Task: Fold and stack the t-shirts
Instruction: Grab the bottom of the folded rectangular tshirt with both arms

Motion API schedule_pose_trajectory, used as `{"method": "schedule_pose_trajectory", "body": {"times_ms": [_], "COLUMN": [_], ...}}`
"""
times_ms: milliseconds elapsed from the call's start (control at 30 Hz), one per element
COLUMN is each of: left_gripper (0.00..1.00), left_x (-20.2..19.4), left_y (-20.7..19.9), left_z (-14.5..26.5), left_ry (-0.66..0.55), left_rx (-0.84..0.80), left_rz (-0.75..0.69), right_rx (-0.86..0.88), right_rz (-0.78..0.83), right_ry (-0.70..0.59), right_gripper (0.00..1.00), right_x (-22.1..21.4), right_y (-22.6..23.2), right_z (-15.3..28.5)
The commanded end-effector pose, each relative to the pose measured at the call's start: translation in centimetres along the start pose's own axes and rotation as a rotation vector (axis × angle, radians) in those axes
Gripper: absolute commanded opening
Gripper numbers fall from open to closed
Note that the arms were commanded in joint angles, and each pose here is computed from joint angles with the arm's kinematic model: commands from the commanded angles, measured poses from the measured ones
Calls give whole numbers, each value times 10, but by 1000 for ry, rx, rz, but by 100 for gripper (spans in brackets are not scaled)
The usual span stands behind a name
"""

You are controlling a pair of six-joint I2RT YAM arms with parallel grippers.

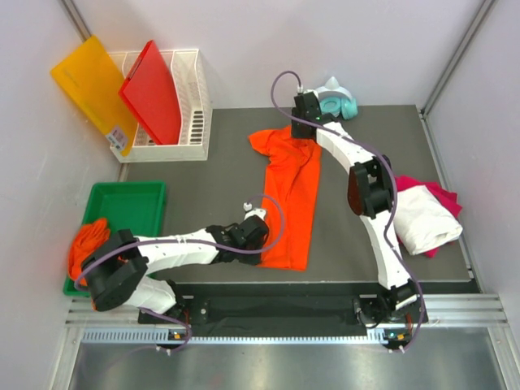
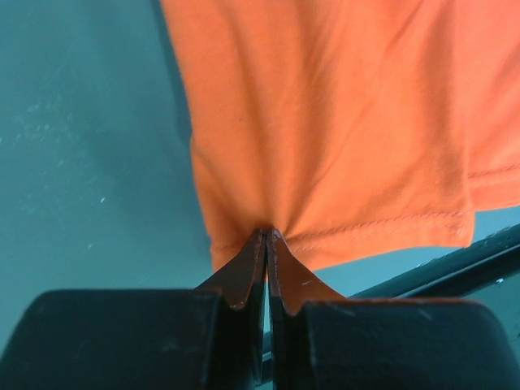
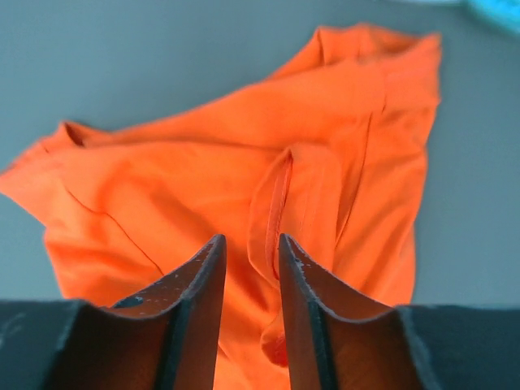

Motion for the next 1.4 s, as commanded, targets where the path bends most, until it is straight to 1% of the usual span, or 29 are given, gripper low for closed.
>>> {"method": "schedule_pose_trajectory", "body": {"times_ms": [0,333,433,567,733,967,1033,1200,1267,1300,1333,1367], "left_gripper": [6,6,6,6,6,6,6,6,6,6,6,6], "left_x": [-10,-12,-13,-13,-14,-14,-14,-13,-13,-13,-12,-12], "left_y": [14,13,15,15,13,13,13,12,12,12,11,11], "left_z": [10,9,9,8,5,3,2,2,1,1,1,1], "left_ry": [23,37,33,31,36,31,30,27,28,28,27,27], "left_rx": [25,30,35,34,31,33,31,32,33,31,30,30], "left_rz": [-22,1,9,18,30,37,38,37,37,37,39,39], "right_rx": [56,48,2,-87,-144,-226,-239,-259,-225,-199,-162,-122], "right_rz": [15,26,21,18,-9,-44,-60,-98,-112,-117,-113,-120], "right_ry": [-51,19,50,78,98,148,127,129,135,94,99,34], "right_gripper": [31,29,27,23,22,20,20,20,19,18,18,20], "right_x": [12,-13,-22,-29,-32,-49,-45,-47,-49,-37,-43,-30], "right_y": [18,20,9,-13,-35,-66,-70,-82,-81,-79,-72,-67], "right_z": [12,-1,-3,0,4,9,14,19,19,22,22,22]}}
Point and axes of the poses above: each gripper's point midway between its finger pads, its own z axis back along the fingers, its own y axis along the line the jaws close on, x = y × z, the point moved 3 cm from there along z, back along the fingers, and after that the axes turned 10 degrees about z, right-handed, at the moved point
